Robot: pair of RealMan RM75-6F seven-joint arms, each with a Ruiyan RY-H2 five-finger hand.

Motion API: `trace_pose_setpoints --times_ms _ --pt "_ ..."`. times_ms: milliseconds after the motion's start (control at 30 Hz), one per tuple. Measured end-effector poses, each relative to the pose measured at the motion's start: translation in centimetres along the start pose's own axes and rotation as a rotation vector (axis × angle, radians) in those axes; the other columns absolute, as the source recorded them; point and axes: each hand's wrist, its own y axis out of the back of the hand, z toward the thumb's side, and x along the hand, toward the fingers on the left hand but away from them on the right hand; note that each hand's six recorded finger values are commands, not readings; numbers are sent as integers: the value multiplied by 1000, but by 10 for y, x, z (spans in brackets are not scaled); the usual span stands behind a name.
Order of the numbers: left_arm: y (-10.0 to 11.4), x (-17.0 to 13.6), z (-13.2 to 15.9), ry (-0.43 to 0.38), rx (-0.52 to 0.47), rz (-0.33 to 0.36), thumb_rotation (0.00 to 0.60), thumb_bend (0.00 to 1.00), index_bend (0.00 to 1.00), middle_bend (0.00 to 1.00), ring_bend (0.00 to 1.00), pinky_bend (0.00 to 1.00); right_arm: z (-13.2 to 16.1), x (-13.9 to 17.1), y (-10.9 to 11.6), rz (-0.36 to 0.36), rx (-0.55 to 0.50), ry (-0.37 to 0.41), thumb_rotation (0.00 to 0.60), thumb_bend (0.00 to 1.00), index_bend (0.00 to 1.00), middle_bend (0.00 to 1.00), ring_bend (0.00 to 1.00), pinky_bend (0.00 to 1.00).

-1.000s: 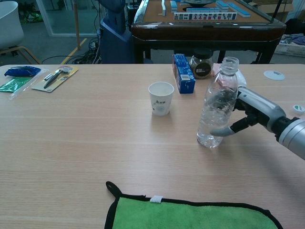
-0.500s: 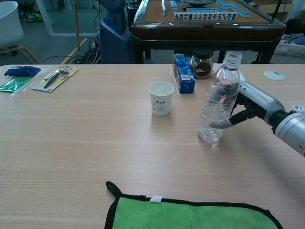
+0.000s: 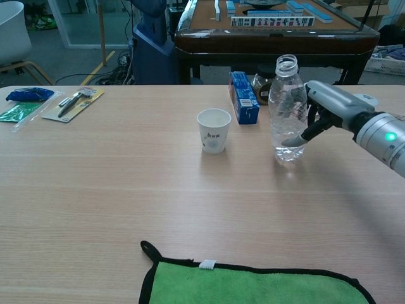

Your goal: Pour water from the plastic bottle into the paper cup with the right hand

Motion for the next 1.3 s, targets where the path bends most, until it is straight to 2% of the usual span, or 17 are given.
trace_pose_setpoints --times_ms 267,667,833,1067,1300 --pt "5 0 0 0 -12 12 600 225 446 522 436 605 5 -28 7 6 134 -34 600 102 583 605 520 547" --pt "9 -1 0 -2 -21 17 600 225 446 522 436 605 25 -62 -1 8 320 -45 600 115 583 605 520 547" --pt "10 -2 0 0 -24 19 600 225 446 522 436 605 41 -73 -5 10 400 -26 600 115 583 606 520 547" --pt "11 -3 0 0 -26 19 600 225 446 522 436 605 60 -80 -8 0 568 37 600 118 585 606 520 547" --pt "11 -2 0 2 -26 20 600 225 446 522 436 605 64 -80 -2 -21 640 47 600 118 587 607 522 549"
